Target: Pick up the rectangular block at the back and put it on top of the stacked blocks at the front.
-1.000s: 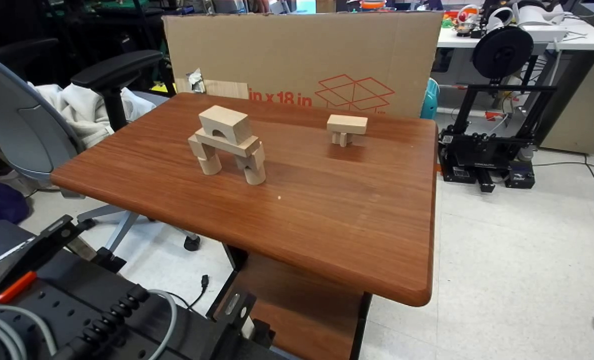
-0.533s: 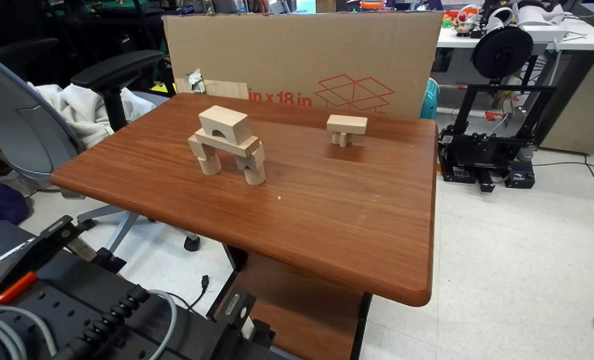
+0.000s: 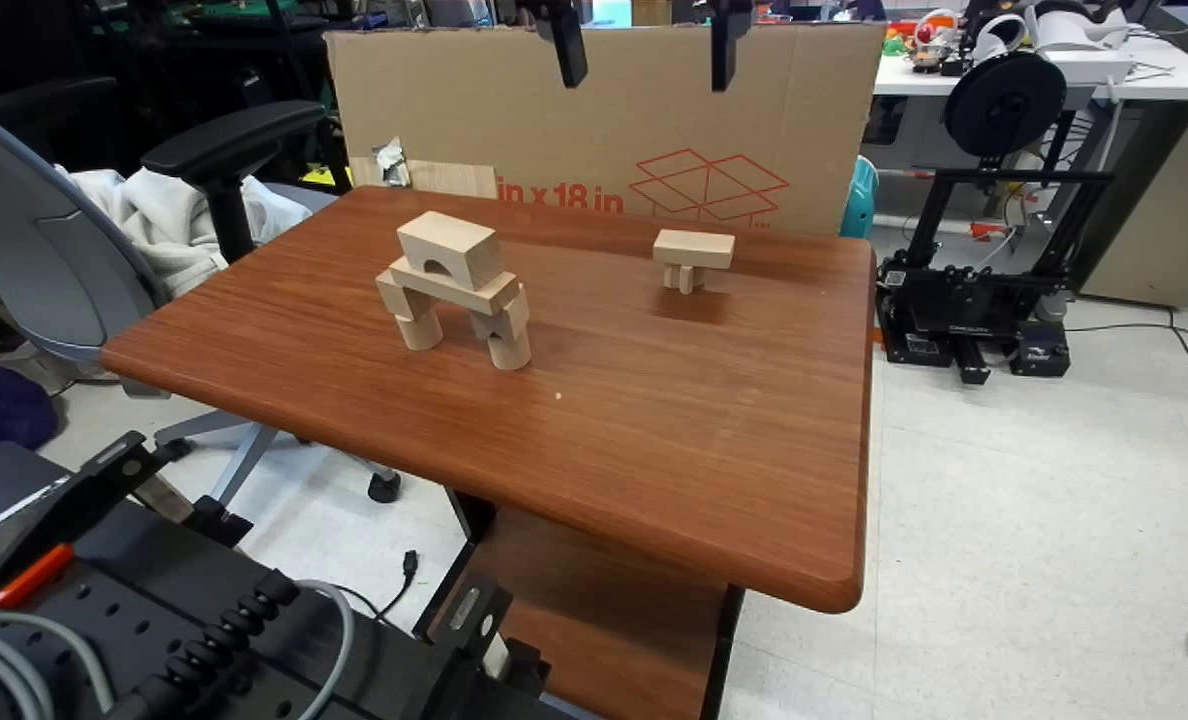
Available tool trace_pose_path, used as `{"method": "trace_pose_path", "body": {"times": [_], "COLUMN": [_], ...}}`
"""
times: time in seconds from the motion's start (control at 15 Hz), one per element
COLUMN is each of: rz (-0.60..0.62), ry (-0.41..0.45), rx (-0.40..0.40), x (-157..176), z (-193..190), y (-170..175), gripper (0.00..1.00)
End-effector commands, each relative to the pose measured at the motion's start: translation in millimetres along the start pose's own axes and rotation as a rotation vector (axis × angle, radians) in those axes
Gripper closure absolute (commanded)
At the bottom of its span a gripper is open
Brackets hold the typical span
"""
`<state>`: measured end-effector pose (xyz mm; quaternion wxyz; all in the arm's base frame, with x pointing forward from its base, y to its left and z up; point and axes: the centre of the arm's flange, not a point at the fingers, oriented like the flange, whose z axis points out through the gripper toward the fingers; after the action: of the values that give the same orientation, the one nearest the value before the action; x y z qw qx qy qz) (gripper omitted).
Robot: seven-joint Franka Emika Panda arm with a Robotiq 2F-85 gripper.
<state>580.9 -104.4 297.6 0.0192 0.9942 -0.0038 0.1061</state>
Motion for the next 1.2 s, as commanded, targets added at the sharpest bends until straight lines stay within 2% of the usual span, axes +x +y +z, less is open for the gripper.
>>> {"method": "trace_pose_path", "body": {"times": [0.0,0.27,0.6,1.13], "rz": [-0.019,-0.028,-0.011,-0.019], "ry": [-0.013,-0.047,-0.105,-0.173], "rx": [0.014,0.022,0.021,0.040], "x": [23.4,35.4,45.6,58.6], "z": [31.4,65.1,103.5,127.2], "y": [21.8,35.0,32.3,23.3], "gripper": [0.00,0.00,0.00,0.00]}}
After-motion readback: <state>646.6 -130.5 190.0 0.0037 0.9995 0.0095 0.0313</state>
